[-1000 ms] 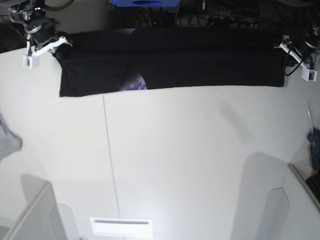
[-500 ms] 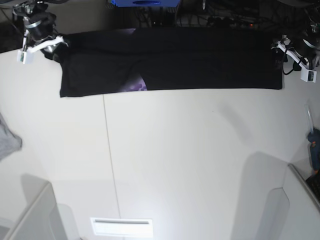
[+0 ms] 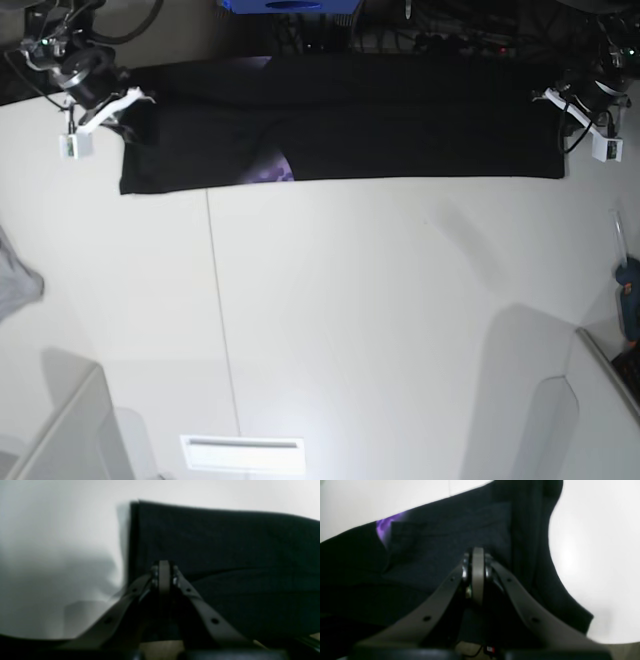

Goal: Fold the T-shirt properly
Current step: 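Lower the folded hem onto the shirt and open both grippers, then move both grippers to the ends of the folded strip and grasp them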

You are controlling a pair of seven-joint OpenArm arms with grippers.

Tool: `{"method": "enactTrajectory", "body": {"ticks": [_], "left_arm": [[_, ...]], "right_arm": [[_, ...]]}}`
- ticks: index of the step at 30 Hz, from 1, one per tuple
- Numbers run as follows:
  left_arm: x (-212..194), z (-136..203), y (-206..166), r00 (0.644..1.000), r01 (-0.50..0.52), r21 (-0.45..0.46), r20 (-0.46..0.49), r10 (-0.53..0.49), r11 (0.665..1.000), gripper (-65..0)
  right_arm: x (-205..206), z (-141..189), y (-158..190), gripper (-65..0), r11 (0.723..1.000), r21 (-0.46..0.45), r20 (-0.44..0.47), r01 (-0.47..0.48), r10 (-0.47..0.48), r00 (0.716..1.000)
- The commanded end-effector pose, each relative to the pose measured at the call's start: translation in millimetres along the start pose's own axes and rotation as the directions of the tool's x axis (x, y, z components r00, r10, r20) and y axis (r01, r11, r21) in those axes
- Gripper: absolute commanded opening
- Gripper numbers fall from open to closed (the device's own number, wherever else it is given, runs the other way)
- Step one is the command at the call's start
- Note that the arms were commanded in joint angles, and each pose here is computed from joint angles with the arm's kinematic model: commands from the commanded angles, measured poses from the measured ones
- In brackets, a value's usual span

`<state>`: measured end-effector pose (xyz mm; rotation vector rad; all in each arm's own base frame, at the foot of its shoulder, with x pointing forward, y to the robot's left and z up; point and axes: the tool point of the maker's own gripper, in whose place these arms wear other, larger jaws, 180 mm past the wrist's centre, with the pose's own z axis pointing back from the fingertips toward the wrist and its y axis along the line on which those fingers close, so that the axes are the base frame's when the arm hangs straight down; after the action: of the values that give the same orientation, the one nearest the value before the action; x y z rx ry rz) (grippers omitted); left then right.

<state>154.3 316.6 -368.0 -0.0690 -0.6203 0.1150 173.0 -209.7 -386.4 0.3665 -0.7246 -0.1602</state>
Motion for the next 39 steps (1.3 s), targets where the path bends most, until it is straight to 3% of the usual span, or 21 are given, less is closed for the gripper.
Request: {"method": "enactTrajectory", "body": {"ticks": [1, 12, 14, 18, 23, 35, 39], "left_arm": [[7.2, 0.6, 4.2, 1.000, -0.002, 0.003, 0.022, 0.002, 1.000, -65.0], [-14.8, -34.8, -4.1, 0.996, -0.055, -0.051, -0.067, 0.051, 0.997, -65.0], [-13.9, -40.2, 3.0, 0.996, -0.023, -0.007, -0.084, 0.022, 1.000, -65.0], [-23.5, -59.4, -11.4, 0.989, 0.029, -0.018, -0.144, -0.031, 0.999, -65.0], [-14.2, -68.6, -18.3, 0.991, 0.019, -0.030, -0.128, -0.023, 0.999, -65.0], [27.0, -78.0, -22.6, 0.999, -0.025, -0.016, -0.041, 0.025, 1.000, -65.0], [45.9, -87.1, -40.9, 1.000, 0.001, -0.053, -0.016, -0.002, 0.999, -65.0]], "right_arm": [[9.0, 1.4, -2.5, -65.0, 1.000, 0.002, 0.026, -0.011, 0.010, 1.000], [-11.6, -22.0, -35.7, -65.0, 0.995, -0.021, -0.038, 0.095, -0.096, 0.995], [-10.9, -25.0, -42.3, -65.0, 0.995, -0.037, -0.048, 0.088, -0.089, 0.995], [-9.4, -35.2, -51.6, -65.0, 0.995, -0.099, -0.081, 0.026, -0.034, 0.996], [-4.4, -48.3, -54.0, -65.0, 0.991, -0.135, -0.095, -0.004, -0.009, 0.995], [36.3, -74.6, -71.6, -65.0, 0.990, -0.137, -0.054, 0.024, -0.032, 0.998], [49.3, -81.8, -75.9, -65.0, 0.990, -0.134, -0.041, 0.037, -0.042, 0.998]]}}
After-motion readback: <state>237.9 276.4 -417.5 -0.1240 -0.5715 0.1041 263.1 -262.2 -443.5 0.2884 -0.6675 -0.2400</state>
